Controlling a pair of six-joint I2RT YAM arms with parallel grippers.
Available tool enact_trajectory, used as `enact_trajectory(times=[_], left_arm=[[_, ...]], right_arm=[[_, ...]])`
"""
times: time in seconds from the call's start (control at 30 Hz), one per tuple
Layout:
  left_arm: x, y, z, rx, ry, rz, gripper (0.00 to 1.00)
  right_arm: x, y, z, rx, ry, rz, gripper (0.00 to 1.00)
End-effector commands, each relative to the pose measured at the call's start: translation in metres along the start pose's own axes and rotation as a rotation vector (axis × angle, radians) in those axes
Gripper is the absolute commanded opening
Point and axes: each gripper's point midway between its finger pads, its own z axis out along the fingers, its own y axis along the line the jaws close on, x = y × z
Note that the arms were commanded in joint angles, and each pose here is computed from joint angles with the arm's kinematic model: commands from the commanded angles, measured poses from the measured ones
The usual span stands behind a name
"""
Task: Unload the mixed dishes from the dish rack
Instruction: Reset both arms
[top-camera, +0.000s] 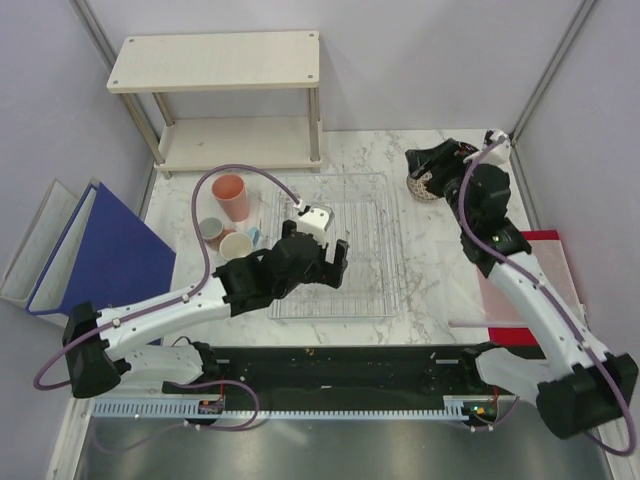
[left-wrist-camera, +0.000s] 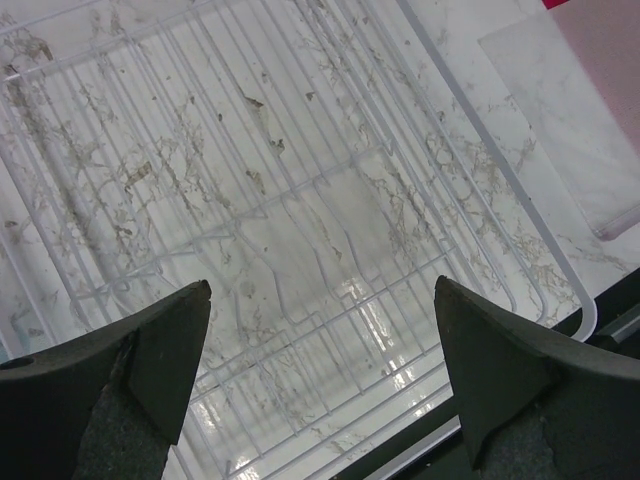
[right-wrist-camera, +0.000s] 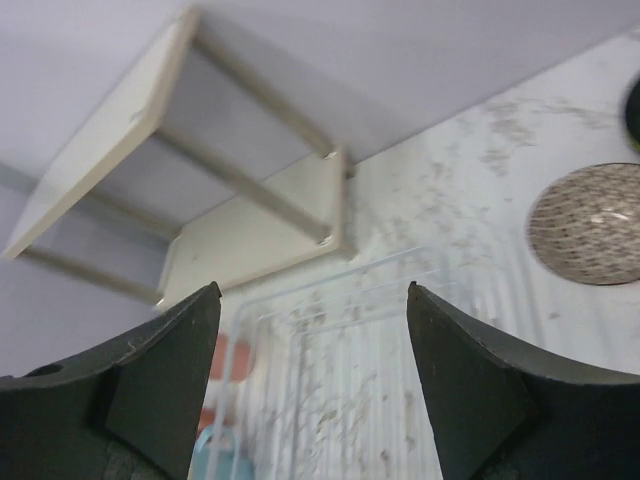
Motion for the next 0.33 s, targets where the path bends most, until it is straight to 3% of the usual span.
enact_trajectory(times=[0.0,0.3], left_arm=[[-0.009,-0.014,0.002,0.006,0.017,-0.128,0.99],[-0.001,-0.014,0.003,0.011,0.035,-0.138,0.99]], right_arm=[[0.020,0.025,-0.051,-0.120,0.004,-0.128,0.83],[0.056,0.003,-0.098,-0.157,0.080,-0.232,0.84]])
